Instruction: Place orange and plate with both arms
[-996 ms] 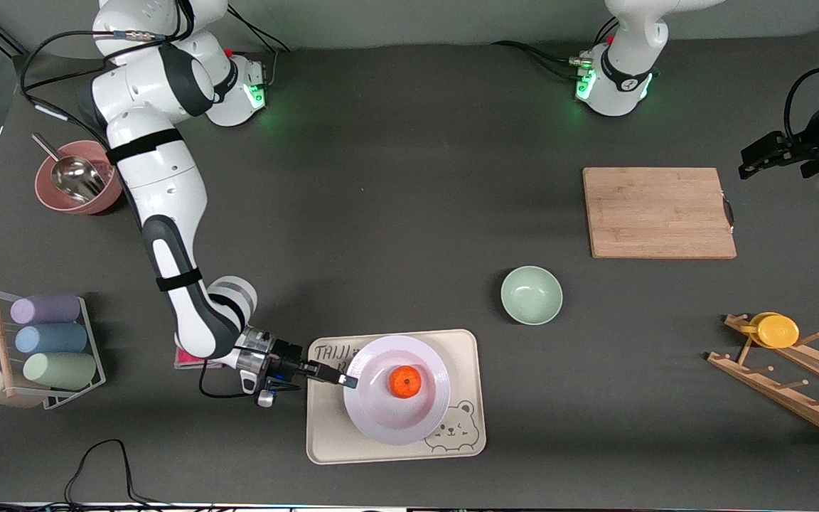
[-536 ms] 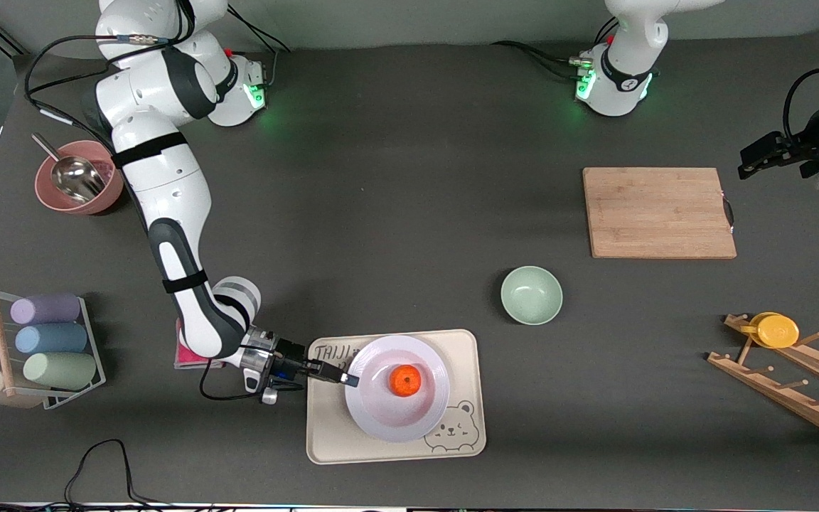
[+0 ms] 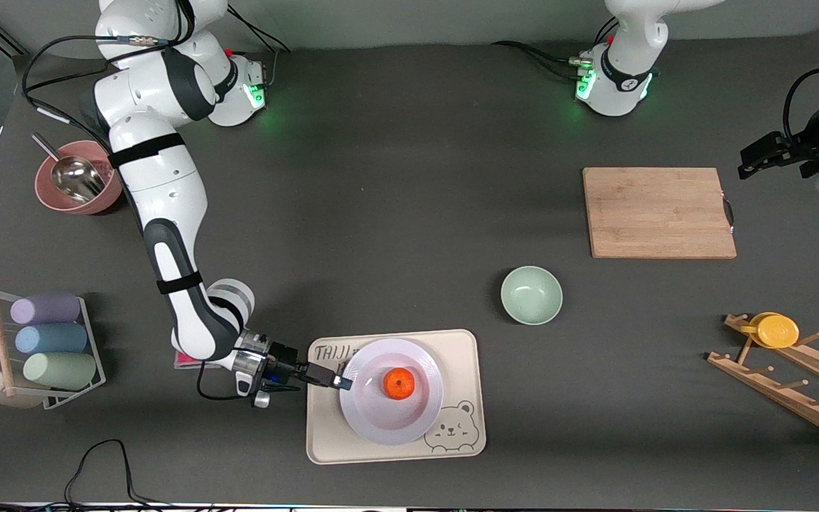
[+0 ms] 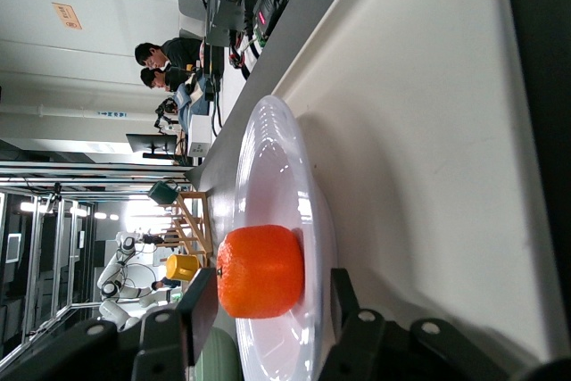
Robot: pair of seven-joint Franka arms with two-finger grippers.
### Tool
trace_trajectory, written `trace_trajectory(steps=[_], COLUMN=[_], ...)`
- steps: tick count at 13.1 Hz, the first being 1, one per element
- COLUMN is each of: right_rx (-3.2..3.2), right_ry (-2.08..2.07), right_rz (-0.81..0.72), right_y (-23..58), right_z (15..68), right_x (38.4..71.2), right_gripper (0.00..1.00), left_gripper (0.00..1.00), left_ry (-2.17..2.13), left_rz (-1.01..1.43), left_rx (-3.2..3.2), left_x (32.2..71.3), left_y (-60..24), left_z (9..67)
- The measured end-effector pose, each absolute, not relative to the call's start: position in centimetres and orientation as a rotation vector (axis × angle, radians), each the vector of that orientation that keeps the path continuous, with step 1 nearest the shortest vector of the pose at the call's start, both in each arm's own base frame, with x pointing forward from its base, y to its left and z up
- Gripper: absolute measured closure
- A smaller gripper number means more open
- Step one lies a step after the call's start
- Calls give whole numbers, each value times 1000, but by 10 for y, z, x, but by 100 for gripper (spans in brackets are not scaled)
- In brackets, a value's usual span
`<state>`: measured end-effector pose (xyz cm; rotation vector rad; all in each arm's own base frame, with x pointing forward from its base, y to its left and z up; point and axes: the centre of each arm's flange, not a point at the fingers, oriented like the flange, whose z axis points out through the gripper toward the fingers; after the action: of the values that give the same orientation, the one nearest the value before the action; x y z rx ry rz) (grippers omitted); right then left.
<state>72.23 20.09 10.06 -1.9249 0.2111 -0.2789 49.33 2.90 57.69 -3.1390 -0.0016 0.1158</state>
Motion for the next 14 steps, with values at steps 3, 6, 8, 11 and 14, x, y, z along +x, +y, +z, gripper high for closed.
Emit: trace_trajectory(steps=[3, 6, 8, 11, 14], right_rx=[-1974, -2000, -2099, -2275, -2479], right_ry=[163, 172, 183, 194, 95], right_rz=[-290, -273, -215, -145, -57], right_y=[189, 180, 162, 133, 114], right_z=[107, 111, 126, 181, 259], right_x=[728, 731, 738, 750, 742], right_gripper=[39, 40, 40, 39, 36], left_gripper=[0, 0, 0, 0, 0], left_ry=[-2, -2, -2, -2, -1], left_rz=[115, 115, 115, 115, 112], left_rx=[-3139, -3139, -3139, -3138, -3138], left_x=[493, 493, 493, 493, 493], left_y=[29, 29, 29, 29, 29], left_z=[577, 577, 577, 577, 577])
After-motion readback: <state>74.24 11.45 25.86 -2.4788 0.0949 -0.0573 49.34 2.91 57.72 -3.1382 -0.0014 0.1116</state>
